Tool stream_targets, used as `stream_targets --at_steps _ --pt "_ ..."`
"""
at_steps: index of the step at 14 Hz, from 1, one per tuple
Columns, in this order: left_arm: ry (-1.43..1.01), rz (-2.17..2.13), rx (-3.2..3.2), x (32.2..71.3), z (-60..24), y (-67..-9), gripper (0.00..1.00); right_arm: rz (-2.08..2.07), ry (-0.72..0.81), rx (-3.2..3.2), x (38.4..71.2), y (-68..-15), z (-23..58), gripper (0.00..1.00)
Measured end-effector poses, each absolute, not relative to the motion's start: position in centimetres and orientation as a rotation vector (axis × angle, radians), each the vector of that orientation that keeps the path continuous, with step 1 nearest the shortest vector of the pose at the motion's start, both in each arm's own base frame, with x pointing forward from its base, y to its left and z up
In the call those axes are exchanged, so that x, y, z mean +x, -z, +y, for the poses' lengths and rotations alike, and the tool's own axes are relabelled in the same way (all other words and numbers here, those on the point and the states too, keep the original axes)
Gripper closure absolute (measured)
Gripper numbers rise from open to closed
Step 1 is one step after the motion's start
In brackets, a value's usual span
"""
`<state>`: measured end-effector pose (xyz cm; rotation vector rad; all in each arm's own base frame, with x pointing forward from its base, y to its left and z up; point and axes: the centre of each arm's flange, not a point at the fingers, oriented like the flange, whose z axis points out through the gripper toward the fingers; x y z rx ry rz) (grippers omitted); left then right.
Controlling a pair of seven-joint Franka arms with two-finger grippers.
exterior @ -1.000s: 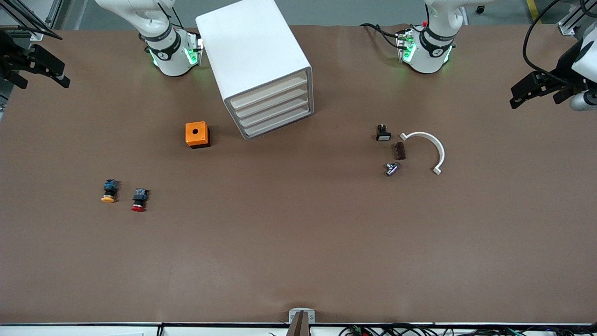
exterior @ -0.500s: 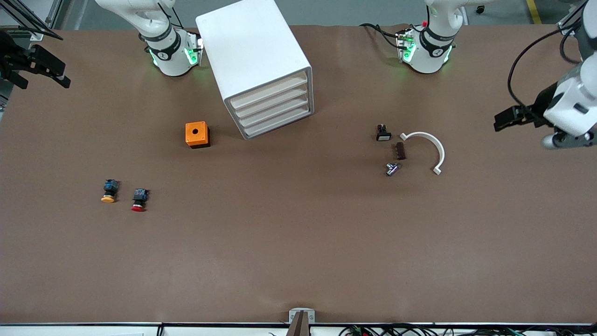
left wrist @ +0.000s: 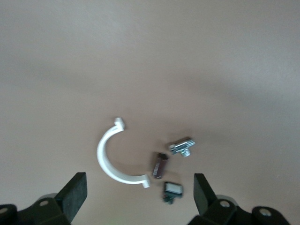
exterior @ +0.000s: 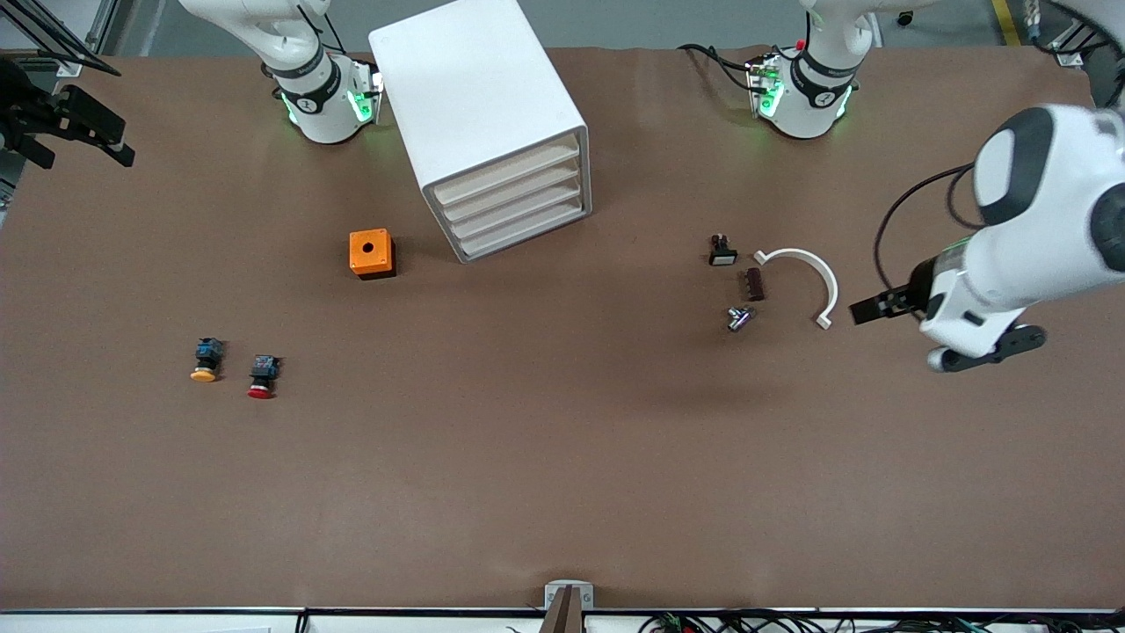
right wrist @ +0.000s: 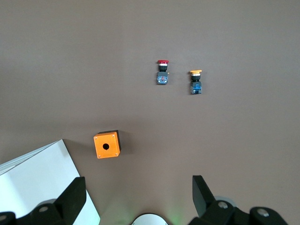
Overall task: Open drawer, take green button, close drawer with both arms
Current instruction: 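Reach the left gripper toward the white cabinet's drawer handle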
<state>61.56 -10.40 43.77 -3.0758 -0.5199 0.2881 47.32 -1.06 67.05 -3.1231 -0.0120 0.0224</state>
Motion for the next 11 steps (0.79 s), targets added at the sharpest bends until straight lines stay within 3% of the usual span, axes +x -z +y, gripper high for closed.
stream_targets --at_steps 6,11 --pt "-0.393 -0.881 -2.941 61.4 -20.4 -33.9 0.0 -0.024 -0.035 -3.124 47.6 -66.7 -0.7 0.0" --pt "-0.452 -1.21 -2.681 57.6 -30.2 -27.1 0.0 -0.026 -0.036 -3.124 47.6 -66.6 -0.6 0.0"
